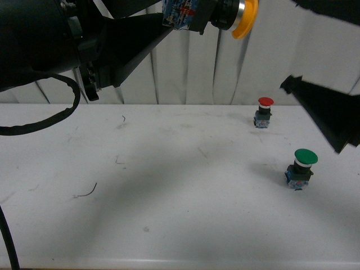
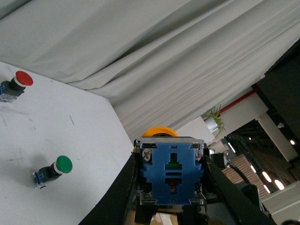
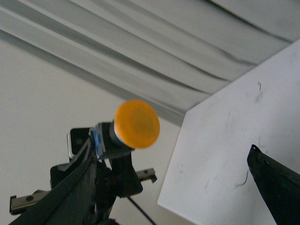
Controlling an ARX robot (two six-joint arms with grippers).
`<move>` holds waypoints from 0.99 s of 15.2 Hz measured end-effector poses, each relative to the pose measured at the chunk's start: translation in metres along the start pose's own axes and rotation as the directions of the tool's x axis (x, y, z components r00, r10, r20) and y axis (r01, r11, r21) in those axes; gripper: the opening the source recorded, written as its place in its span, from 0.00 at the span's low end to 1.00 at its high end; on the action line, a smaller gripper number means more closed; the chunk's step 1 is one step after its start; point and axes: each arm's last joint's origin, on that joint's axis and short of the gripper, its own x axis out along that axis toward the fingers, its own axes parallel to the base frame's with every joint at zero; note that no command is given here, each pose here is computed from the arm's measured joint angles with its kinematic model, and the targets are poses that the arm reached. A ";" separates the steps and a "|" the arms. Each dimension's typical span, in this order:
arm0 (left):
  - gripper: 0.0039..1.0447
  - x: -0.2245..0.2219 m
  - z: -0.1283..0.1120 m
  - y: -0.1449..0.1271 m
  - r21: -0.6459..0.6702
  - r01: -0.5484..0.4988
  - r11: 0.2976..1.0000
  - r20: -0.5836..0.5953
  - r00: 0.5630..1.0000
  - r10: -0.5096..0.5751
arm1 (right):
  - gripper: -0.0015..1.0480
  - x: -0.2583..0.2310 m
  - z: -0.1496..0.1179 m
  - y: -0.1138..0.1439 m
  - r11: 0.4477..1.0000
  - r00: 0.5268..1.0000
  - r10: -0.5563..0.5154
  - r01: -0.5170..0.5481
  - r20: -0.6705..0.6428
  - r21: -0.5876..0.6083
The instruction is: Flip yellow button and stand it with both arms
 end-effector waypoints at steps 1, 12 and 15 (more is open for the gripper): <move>0.30 0.000 0.000 0.000 0.000 0.001 1.000 -0.002 1.000 -0.001 | 0.94 0.000 -0.003 0.000 0.999 1.000 0.000 0.001 -0.014 0.048; 0.30 -0.002 0.002 0.001 0.001 -0.004 1.000 0.001 1.000 0.004 | 0.94 0.060 -0.003 0.009 0.971 0.992 0.110 -0.093 -0.066 0.221; 0.30 -0.002 0.003 -0.001 0.004 -0.002 1.000 0.004 1.000 0.002 | 0.94 0.066 -0.008 0.013 0.966 0.987 0.132 -0.106 -0.095 0.237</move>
